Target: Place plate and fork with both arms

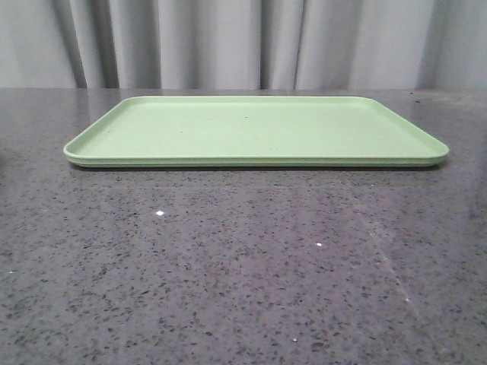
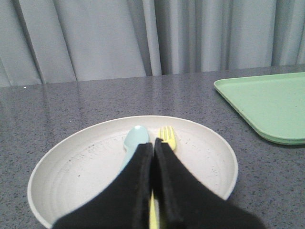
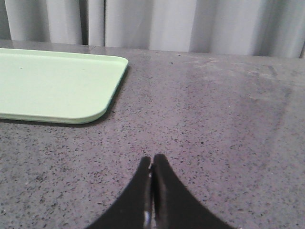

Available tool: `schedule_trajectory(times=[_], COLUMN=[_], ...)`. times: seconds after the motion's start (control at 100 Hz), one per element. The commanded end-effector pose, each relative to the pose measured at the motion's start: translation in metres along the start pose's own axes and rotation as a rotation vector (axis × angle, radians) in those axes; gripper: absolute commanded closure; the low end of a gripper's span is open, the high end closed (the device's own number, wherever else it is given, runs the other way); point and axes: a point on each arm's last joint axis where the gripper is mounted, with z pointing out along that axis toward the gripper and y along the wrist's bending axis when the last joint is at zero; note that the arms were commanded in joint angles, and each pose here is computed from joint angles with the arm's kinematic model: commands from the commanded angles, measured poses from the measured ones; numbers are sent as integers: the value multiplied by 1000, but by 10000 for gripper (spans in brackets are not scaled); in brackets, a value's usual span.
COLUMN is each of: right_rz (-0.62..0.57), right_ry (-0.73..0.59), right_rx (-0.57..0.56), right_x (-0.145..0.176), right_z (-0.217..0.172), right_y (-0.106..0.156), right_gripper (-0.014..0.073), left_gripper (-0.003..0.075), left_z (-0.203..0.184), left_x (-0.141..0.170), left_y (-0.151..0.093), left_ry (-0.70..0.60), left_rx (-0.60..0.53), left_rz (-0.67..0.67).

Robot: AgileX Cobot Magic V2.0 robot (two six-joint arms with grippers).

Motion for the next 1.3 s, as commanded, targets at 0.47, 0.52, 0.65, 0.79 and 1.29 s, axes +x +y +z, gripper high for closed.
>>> schedule_trajectory(times=[0.47,0.52,0.65,0.79,1.29], right_rz=[-10,-10,-10,-11,-6], right_ry=[-115,-115,-146,-222,-106], right_rx=[-4,-4,-6,-10,3], right_x=[-11,-11,-14,-21,-88], right_z=[-3,-3,-3,-4,-13], right_y=[0,0,1,1,2], right_gripper=[715,715,715,715,715], left_gripper=[741,741,741,741,741], left_z=[-2,-2,-2,-2,-14], left_x=[-5,-5,-5,-5,-87], left_y=[0,0,0,0,-1], left_ry=[-104,-104,-104,-104,-24], left_rx=[0,0,0,-1,17], left_rz=[-7,-7,-7,-2,-81])
